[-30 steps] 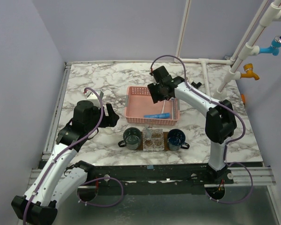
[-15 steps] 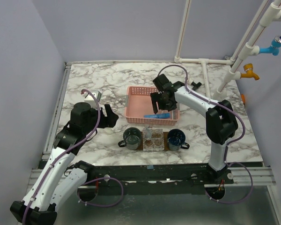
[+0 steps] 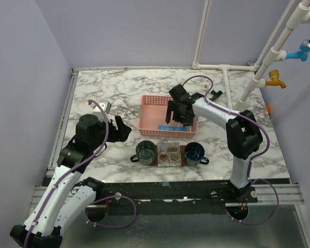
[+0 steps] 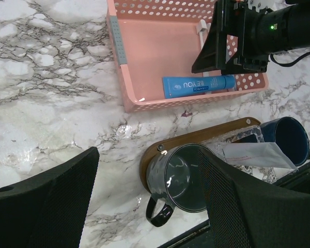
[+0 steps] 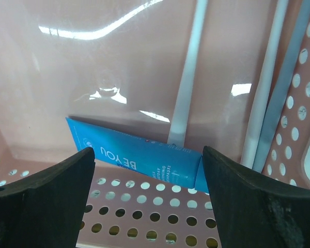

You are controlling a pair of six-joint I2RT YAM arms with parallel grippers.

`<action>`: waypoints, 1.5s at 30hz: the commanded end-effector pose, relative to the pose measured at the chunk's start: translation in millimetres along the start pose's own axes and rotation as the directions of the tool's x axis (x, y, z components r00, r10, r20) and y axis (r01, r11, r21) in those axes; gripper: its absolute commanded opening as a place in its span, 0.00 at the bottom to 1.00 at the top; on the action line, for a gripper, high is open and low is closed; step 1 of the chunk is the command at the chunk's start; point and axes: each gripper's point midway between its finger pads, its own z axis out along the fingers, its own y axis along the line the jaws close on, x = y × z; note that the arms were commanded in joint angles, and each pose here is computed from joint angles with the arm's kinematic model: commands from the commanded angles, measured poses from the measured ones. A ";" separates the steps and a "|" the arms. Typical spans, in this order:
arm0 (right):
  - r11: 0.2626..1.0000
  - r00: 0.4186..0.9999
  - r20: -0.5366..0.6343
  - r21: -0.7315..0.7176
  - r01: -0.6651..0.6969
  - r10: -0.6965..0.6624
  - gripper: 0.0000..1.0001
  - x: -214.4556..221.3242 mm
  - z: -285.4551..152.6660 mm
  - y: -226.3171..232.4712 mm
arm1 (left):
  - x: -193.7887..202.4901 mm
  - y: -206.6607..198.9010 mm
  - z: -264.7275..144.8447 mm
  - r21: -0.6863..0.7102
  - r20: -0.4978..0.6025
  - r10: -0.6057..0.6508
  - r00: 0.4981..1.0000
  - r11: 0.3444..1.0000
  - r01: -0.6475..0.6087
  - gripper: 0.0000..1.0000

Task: Prepare toiletry sets of a toothbrush and toothpaste on the tray

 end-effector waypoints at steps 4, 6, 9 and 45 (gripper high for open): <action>0.999 0.994 0.104 -0.051 -0.008 0.013 0.88 -30.2 -35.6 18.0 | -3.3 -8.6 -4.3 0.038 0.014 0.004 1.000 0.999 -0.004 0.77; 0.995 0.994 0.089 -0.065 0.071 -0.065 0.87 -30.0 -43.0 20.1 | -3.6 -9.0 -4.9 0.040 0.015 0.004 1.000 0.999 -0.005 0.77; 0.965 0.970 0.042 -0.100 0.241 -0.238 0.86 -21.5 -50.0 20.7 | -2.9 -9.1 -5.2 0.041 0.014 0.004 1.000 0.999 -0.005 0.77; 0.578 0.564 -0.151 -0.344 0.740 -0.812 0.75 38.4 21.7 -6.4 | 0.4 -10.2 0.0 0.045 -0.013 0.005 1.000 0.999 -0.005 0.77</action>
